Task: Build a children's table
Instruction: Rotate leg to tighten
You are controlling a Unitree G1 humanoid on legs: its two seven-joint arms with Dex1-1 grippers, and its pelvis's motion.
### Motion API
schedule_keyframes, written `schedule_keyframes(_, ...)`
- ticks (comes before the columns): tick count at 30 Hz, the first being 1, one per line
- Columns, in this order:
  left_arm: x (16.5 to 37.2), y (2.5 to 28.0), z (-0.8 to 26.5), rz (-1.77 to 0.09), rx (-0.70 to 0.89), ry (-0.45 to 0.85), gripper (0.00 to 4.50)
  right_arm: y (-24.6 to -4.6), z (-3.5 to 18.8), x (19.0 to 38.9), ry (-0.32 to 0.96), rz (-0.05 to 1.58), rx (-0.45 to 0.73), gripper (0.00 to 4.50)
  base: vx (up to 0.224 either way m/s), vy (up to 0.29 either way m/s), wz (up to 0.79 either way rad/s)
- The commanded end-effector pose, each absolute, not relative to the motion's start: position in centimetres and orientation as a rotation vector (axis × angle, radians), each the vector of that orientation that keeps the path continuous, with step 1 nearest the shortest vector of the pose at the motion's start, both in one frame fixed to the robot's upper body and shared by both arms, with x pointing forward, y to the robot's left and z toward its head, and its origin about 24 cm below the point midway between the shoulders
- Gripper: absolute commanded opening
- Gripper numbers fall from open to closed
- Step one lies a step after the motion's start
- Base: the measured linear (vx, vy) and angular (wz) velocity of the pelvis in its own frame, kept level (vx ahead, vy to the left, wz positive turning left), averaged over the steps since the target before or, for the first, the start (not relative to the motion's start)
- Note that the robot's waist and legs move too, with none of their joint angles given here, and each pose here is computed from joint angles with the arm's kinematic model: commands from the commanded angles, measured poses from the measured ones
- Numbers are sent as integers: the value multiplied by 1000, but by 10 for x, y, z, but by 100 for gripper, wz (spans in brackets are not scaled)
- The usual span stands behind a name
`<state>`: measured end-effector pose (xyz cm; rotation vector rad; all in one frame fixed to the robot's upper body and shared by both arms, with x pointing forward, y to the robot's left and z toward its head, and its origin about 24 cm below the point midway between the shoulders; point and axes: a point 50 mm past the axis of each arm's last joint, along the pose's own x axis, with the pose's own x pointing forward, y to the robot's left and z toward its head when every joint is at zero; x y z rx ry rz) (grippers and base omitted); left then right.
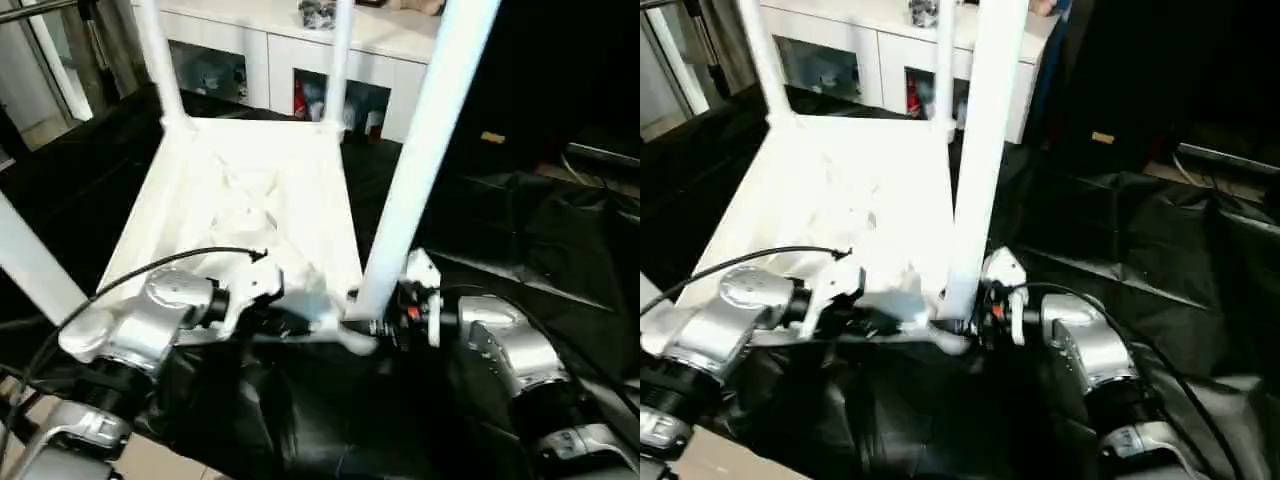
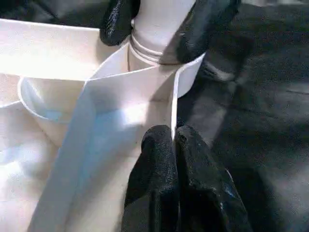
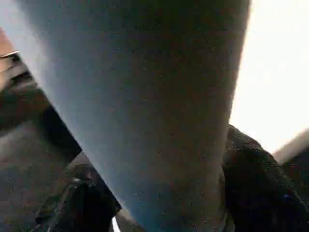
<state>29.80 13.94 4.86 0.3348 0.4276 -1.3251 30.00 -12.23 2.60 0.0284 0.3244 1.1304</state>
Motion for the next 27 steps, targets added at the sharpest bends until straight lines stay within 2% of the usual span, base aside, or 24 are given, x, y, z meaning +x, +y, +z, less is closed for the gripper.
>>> schedule_keyframes(1,308,116,53,-1243,323,360,0,-108,5,306,410,935,-2,257,0,0,0)
schedule_keyframes(8,314,89,52,-1130,307,335,0,-90,-4,310,408,708,66,254,0,0,0)
schedule_keyframes(9,315,77,53,-1097,292,321,0,-77,-6,307,401,679,61,254,0,0,0)
schedule_keyframes(12,316,67,53,-1081,286,312,0,-62,-6,306,370,686,14,254,0,0,0)
schedule_keyframes(13,316,66,54,-1088,293,308,0,-61,-3,307,347,691,23,286,0,0,0)
schedule_keyframes(14,316,66,54,-1091,294,307,0,-60,-2,307,343,694,26,286,0,0,0)
schedule_keyframes(16,316,66,54,-1106,300,305,0,-61,1,308,324,703,52,321,0,0,0)
schedule_keyframes(19,313,71,54,-1155,309,322,0,-67,4,305,316,762,50,330,0,0,0)
schedule_keyframes(20,313,71,54,-1155,309,322,0,-67,4,305,316,762,50,348,0,0,0)
schedule_keyframes(21,311,75,53,-1184,313,335,0,-72,6,303,307,814,37,362,0,0,0)
schedule_keyframes(27,303,94,51,-1311,339,382,0,-92,14,291,298,1072,18,362,0,0,0)
